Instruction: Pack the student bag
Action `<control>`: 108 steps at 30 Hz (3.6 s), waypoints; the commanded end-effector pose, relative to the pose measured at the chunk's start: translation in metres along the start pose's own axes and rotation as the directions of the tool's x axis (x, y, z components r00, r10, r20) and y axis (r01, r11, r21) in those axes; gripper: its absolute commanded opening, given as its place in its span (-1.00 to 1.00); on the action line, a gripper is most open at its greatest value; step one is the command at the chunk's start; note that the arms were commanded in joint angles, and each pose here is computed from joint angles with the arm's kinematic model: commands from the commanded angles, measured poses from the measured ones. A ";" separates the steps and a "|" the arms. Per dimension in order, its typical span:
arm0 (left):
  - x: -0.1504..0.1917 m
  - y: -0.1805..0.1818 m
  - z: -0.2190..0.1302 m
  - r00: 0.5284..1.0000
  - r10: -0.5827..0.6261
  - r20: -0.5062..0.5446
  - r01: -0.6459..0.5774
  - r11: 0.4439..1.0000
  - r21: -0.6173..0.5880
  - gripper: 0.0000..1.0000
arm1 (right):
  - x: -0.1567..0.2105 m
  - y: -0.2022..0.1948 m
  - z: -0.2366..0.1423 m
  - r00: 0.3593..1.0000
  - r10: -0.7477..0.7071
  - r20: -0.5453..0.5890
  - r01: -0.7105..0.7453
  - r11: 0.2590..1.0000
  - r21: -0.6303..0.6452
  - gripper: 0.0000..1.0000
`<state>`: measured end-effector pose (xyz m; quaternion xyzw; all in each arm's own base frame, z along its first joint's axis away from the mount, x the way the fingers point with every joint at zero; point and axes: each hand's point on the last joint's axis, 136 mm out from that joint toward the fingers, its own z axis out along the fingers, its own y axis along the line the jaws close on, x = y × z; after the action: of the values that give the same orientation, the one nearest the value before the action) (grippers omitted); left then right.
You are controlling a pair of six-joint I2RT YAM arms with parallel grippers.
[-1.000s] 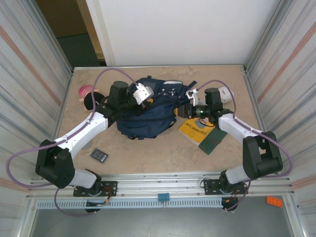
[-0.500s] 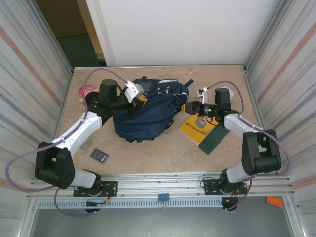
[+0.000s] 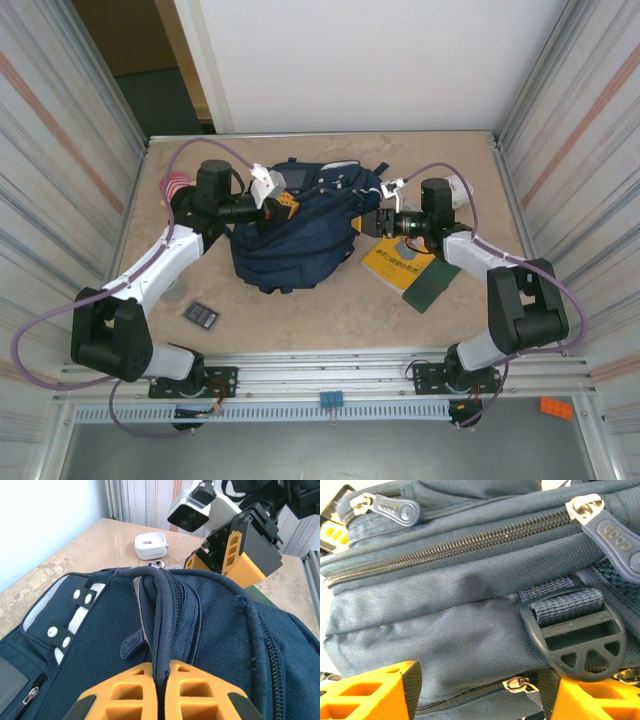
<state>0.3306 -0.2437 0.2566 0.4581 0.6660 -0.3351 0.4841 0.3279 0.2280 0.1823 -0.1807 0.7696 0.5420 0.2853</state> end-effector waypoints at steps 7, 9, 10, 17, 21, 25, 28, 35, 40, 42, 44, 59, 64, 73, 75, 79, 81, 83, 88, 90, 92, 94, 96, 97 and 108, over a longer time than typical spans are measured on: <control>-0.056 0.002 -0.016 0.981 0.113 0.155 -0.113 0.994 -0.009 -1.00 | 0.016 0.017 0.005 0.996 -0.042 -0.077 0.033 0.993 -0.115 -0.05; -0.058 0.002 -0.017 0.980 0.115 0.162 -0.115 0.993 -0.009 -1.00 | 0.019 0.019 0.004 0.995 -0.047 -0.087 0.037 0.992 -0.120 -0.15; -0.059 0.002 -0.018 0.979 0.115 0.167 -0.115 0.993 -0.007 -1.00 | 0.019 0.018 0.005 0.995 -0.050 -0.087 0.039 0.992 -0.121 -0.22; -0.065 0.000 -0.019 0.975 0.113 0.190 -0.117 0.993 0.012 -1.00 | 0.014 0.007 0.010 0.994 -0.072 -0.081 0.064 0.993 -0.099 -0.16; -0.067 0.000 -0.019 0.974 0.112 0.194 -0.116 0.993 0.008 -1.00 | 0.018 0.004 0.013 0.994 -0.065 -0.091 0.056 0.993 -0.105 -0.37; -0.067 0.004 -0.019 0.975 0.112 0.191 -0.111 0.994 -0.013 -1.00 | 0.019 0.007 0.013 0.994 -0.067 -0.091 0.056 0.992 -0.114 -0.62; -0.064 0.012 -0.018 0.979 0.110 0.173 -0.101 0.993 -0.060 -1.00 | 0.016 0.009 0.011 0.994 -0.082 -0.072 0.076 0.994 -0.085 -0.90; -0.041 0.045 -0.013 0.995 0.102 -0.012 -0.099 0.924 -0.369 -1.00 | 0.014 0.032 0.002 0.983 -0.151 -0.101 0.152 0.988 0.006 -0.98; -0.024 0.062 -0.015 0.993 0.059 -0.101 -0.104 0.843 -0.527 -1.00 | 0.021 0.049 0.000 0.970 -0.166 -0.179 0.178 0.983 0.049 -0.98; -0.018 0.065 -0.012 0.988 0.048 -0.145 -0.122 0.818 -0.562 -1.00 | 0.023 0.055 0.000 0.966 -0.165 -0.202 0.182 0.981 0.069 -0.98; -0.013 0.068 -0.008 0.982 0.039 -0.187 -0.144 0.794 -0.590 -1.00 | 0.024 0.060 0.000 0.962 -0.159 -0.223 0.183 0.979 0.092 -0.98; -0.018 0.062 0.043 0.987 -0.125 -0.099 0.032 0.761 -0.648 -1.00 | 0.014 0.079 0.009 0.972 0.064 -0.226 -0.016 0.978 0.208 -1.00; -0.013 0.074 0.053 0.973 -0.215 -0.088 0.087 0.687 -0.721 -1.00 | 0.006 0.066 0.002 0.970 0.177 -0.164 -0.117 0.941 0.318 -0.98; -0.028 0.080 0.066 0.964 -0.267 -0.009 0.155 0.585 -0.796 -1.00 | 0.021 0.085 0.036 0.946 0.259 -0.195 -0.193 0.933 0.304 -0.97; -0.032 0.080 0.070 0.961 -0.276 0.008 0.175 0.585 -0.792 -1.00 | 0.025 0.091 0.046 0.942 0.273 -0.196 -0.213 0.936 0.279 -0.96; -0.038 0.073 0.078 0.974 -0.228 -0.003 0.149 0.649 -0.746 -1.00 | 0.025 0.096 0.056 0.934 0.315 -0.167 -0.280 0.938 0.205 -0.86; -0.042 0.064 0.080 0.985 -0.174 -0.001 0.125 0.709 -0.694 -1.00 | 0.020 0.093 0.051 0.939 0.314 -0.142 -0.283 0.937 0.202 -0.64; -0.047 0.054 0.079 0.992 -0.127 0.020 0.113 0.779 -0.617 -1.00 | 0.014 0.086 0.040 0.939 0.327 -0.108 -0.300 0.930 0.211 -0.30; -0.058 0.038 0.065 0.991 -0.081 0.110 0.117 0.920 -0.375 -1.00 | 0.000 0.060 0.002 0.913 0.406 0.034 -0.403 0.885 0.232 0.20; -0.060 0.031 0.061 0.992 -0.046 0.121 0.081 0.950 -0.301 -1.00 | -0.005 0.051 -0.006 0.886 0.456 0.087 -0.463 0.857 0.226 0.27; -0.060 0.025 0.058 0.994 -0.010 0.113 0.038 0.968 -0.248 -1.00 | -0.007 0.045 -0.005 0.863 0.491 0.121 -0.506 0.836 0.214 0.29; -0.062 0.019 0.056 0.994 0.020 0.108 0.002 0.980 -0.199 -1.00 | -0.009 0.038 0.000 0.838 0.521 0.161 -0.544 0.816 0.195 0.32; -0.063 0.014 0.056 0.994 0.028 0.109 -0.009 0.986 -0.164 -1.00 | -0.011 0.037 0.007 0.824 0.535 0.185 -0.562 0.812 0.157 0.34; -0.063 0.012 0.056 0.993 0.027 0.114 -0.010 0.990 -0.144 -1.00 | -0.012 0.035 0.010 0.815 0.545 0.196 -0.574 0.806 0.144 0.34; -0.052 0.006 0.050 0.996 -0.012 0.083 0.022 0.993 -0.117 -1.00 | -0.028 0.021 0.035 0.752 0.587 0.301 -0.639 0.761 0.112 -0.58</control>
<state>0.3709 -0.3019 0.2303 0.3939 0.7271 -0.3046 0.4726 0.3304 0.2658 0.1981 0.1504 0.8149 0.5306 0.1785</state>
